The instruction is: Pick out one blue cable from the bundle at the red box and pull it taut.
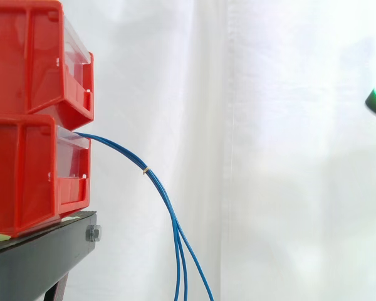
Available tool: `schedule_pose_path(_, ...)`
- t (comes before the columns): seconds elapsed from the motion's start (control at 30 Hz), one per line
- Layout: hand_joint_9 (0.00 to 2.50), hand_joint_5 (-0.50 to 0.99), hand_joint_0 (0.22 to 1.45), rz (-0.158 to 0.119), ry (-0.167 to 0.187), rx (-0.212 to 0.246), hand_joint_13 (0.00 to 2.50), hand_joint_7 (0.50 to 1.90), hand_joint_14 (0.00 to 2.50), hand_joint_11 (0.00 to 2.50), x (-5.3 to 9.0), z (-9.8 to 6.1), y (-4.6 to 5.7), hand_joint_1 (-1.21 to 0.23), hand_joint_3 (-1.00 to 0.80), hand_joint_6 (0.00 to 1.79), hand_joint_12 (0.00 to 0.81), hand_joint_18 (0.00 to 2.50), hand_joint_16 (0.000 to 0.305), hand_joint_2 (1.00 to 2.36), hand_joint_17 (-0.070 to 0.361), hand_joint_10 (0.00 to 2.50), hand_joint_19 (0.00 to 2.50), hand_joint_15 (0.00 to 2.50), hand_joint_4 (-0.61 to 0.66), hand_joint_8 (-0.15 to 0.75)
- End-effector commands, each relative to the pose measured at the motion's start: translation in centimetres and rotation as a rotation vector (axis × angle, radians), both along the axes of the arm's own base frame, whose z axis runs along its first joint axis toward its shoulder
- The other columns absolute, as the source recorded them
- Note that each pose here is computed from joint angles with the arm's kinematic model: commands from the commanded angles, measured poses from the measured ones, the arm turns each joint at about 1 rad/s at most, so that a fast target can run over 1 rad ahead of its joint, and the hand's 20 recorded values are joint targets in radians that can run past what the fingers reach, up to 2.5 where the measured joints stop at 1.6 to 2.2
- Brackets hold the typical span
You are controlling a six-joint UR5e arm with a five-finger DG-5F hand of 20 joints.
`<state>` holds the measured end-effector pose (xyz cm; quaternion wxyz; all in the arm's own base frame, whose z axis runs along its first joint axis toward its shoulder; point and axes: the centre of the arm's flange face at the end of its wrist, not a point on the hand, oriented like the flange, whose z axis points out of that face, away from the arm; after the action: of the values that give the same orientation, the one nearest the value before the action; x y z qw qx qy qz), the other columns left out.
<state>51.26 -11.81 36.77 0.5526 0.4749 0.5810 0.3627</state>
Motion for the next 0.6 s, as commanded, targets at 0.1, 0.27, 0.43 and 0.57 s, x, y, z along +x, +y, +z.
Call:
schedule_pose_path(0.1, 0.55, -0.23, 0.51, -0.009, 0.090, -0.042, 0.51, 0.64, 0.01, 0.08, 2.5, -5.9, 0.4, -0.77, -0.50, 0.50, 0.320, 0.35, 0.045, 1.00, 0.102, 0.00, 0.46, 0.27, 0.15, 0.193)
schedule_pose_path(0.27, 0.56, -0.23, 0.50, -0.074, 0.011, -0.058, 0.51, 0.65, 0.01, 0.10, 4.8, -7.2, 0.2, -0.86, -0.50, 0.50, 0.326, 0.37, 0.044, 1.00, 0.098, 0.00, 0.43, 0.26, 0.15, 0.197)
schedule_pose_path(0.43, 0.60, -0.22, 0.44, -0.127, -0.038, -0.162, 0.53, 0.65, 0.01, 0.11, 6.5, -7.8, 0.9, -0.83, -0.50, 0.50, 0.345, 0.42, 0.047, 1.00, 0.105, 0.00, 0.43, 0.27, 0.19, 0.218)
schedule_pose_path(0.57, 0.63, -0.21, 0.41, -0.137, -0.038, -0.172, 0.55, 0.65, 0.01, 0.12, 8.1, -8.1, 1.6, -0.68, -0.50, 0.50, 0.365, 0.43, 0.050, 1.00, 0.112, 0.00, 0.43, 0.26, 0.22, 0.240)
